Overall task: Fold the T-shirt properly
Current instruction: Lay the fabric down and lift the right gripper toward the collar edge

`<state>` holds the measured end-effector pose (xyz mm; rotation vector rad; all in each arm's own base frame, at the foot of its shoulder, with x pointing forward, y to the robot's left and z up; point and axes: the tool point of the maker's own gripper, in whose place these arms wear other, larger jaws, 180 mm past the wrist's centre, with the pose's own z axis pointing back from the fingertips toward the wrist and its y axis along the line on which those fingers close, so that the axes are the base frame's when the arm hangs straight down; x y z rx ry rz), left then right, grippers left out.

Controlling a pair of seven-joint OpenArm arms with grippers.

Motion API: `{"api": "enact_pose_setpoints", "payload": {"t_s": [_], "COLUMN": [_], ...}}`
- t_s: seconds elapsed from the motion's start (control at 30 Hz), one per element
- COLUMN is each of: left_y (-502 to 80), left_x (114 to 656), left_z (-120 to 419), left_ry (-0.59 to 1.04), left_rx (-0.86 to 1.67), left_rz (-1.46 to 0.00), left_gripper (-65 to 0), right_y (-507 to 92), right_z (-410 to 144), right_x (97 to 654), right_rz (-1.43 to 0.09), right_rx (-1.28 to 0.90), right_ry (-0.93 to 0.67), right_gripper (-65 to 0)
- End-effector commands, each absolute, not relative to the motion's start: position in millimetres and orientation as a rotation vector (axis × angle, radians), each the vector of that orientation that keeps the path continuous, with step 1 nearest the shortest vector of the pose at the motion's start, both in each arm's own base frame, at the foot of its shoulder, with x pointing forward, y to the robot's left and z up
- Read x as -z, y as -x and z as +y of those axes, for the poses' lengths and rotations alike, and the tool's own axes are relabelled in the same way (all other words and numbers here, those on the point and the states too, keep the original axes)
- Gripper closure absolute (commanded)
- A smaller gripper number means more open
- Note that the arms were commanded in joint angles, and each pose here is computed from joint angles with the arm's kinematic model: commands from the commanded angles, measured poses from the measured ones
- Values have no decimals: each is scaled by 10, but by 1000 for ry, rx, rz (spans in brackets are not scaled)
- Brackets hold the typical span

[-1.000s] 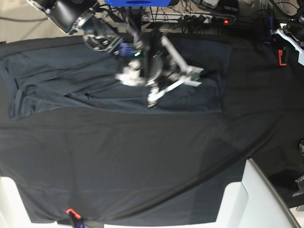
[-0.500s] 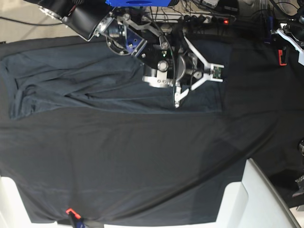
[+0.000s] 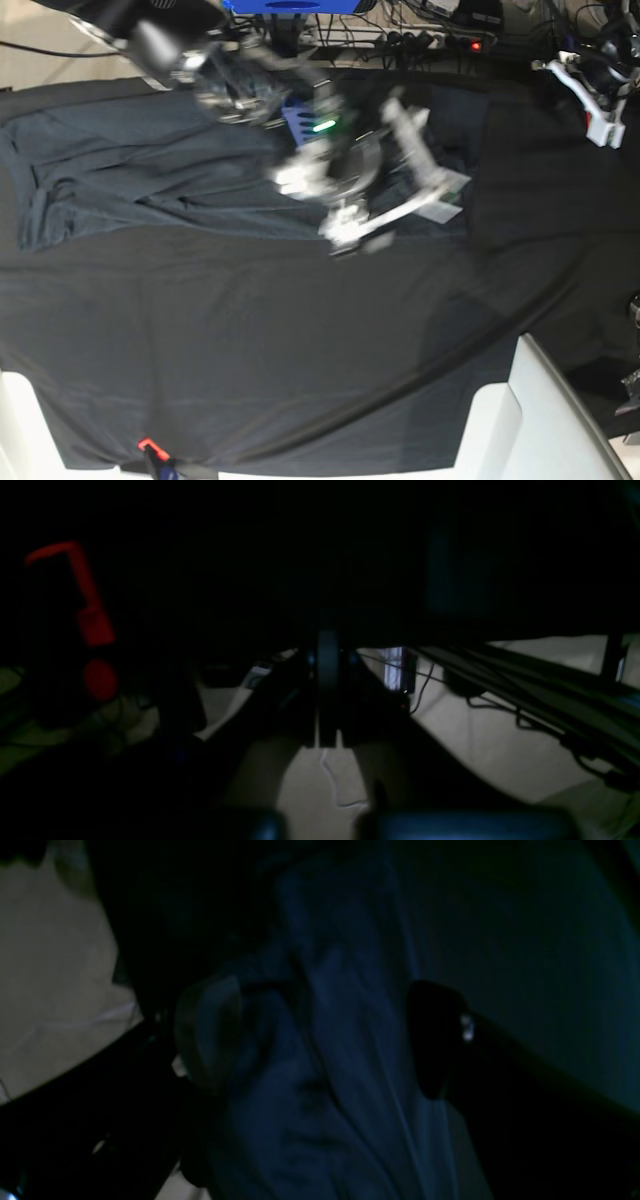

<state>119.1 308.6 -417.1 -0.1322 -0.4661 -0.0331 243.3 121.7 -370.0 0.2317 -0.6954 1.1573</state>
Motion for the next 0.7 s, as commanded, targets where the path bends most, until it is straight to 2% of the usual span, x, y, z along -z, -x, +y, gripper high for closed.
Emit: {"api": "enact_pose_setpoints", "payload": {"t_s": [0.0,0.1,0.2,0.3,0.67], "left_y": [-1330,-1440,-1580,-1750,-1909], "left_x": [4037,3927,3794,3788,4621], "left_z": [3015,2803,2582,2376,2390], "left_ry": [144,222,366,473,475], "left_rx": [74,58,13,7,-106], "left_rz": [-526,-602,-691,-725,-540], "left_gripper": [-155,-428,-642,-650,-650], "right_y": [-2530,-2579,-2491,-2314,-1856], "right_z": [1089,643,227,29,-70], "right_x": [3660,3828,4059,4224,4476], "right_rz": [-715,-665,-592,-569,-508], "right_rx": [-1105,-964,-885,-860,-845], "right_ry": [-216,-183,-140,-144,-191], "right_gripper": [-488,-488,-488,-488,-486]}}
